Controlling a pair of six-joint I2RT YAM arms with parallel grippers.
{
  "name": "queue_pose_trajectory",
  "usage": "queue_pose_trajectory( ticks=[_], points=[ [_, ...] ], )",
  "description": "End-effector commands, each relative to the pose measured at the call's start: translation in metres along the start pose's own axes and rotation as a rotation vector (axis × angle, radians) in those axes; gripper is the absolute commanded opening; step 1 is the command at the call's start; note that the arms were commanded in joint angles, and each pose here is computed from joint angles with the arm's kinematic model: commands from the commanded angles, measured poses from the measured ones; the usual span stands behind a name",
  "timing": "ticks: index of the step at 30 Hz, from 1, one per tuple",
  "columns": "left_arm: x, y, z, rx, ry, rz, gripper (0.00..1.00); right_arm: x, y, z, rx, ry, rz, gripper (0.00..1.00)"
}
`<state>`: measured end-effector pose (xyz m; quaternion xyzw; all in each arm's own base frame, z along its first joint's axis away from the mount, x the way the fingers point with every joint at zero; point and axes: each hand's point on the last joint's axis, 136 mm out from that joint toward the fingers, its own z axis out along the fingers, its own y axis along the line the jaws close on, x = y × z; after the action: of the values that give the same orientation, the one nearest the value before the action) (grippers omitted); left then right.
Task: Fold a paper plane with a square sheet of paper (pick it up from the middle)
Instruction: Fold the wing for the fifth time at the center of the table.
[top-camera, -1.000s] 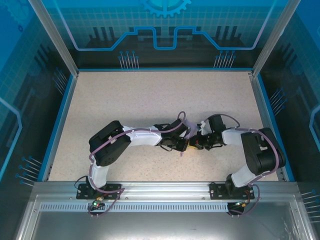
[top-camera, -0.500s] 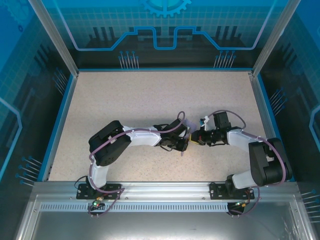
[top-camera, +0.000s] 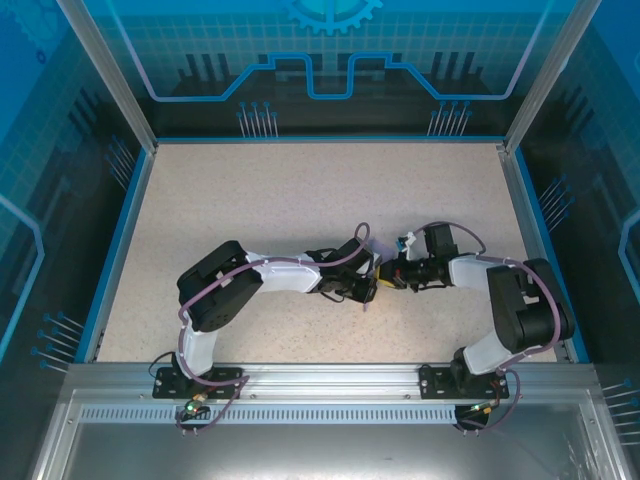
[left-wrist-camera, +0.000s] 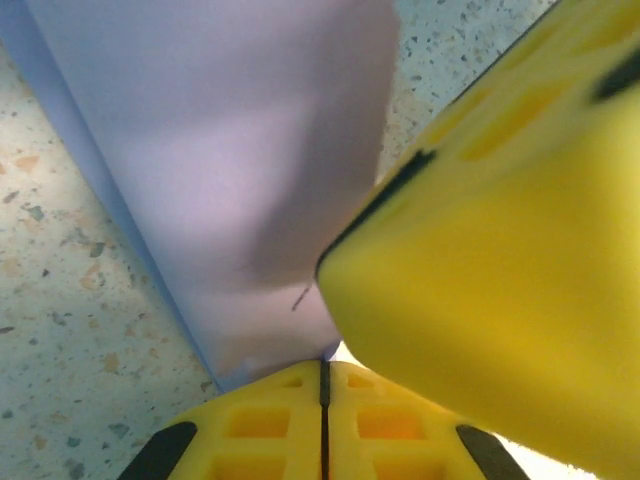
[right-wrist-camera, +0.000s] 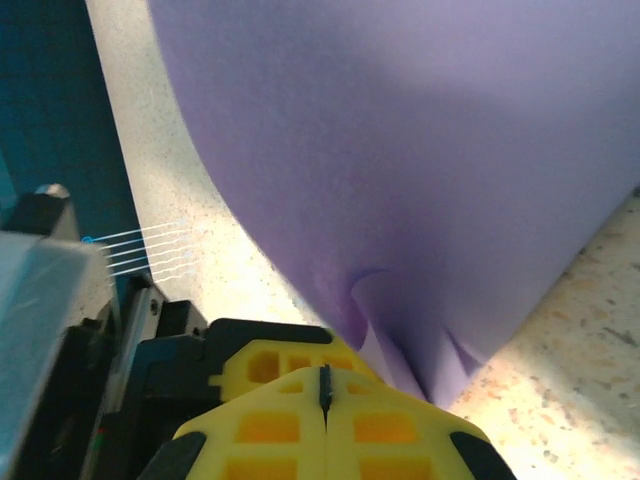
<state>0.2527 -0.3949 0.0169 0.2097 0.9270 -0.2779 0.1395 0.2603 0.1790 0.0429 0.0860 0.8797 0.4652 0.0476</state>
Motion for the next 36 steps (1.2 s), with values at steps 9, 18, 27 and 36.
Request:
queue_pose_trajectory(
  ticks=[9, 18, 27, 36],
  points=[
    [0.027, 0.013, 0.006, -0.013, 0.076, 0.016, 0.12, -0.006, -0.036, 0.010, 0.198, 0.008, -0.034, 0.03],
    [0.019, 0.003, -0.003, 0.011, 0.062, 0.033, 0.18, -0.002, -0.053, 0.009, 0.355, 0.036, -0.068, 0.02],
    [-0.001, -0.021, -0.038, 0.064, -0.005, 0.040, 0.28, 0.000, -0.060, 0.008, 0.403, 0.051, -0.081, 0.02],
    [-0.008, -0.020, -0.038, 0.044, -0.016, -0.045, 0.25, 0.005, -0.062, 0.011, 0.390, 0.062, -0.077, 0.01]
  ],
)
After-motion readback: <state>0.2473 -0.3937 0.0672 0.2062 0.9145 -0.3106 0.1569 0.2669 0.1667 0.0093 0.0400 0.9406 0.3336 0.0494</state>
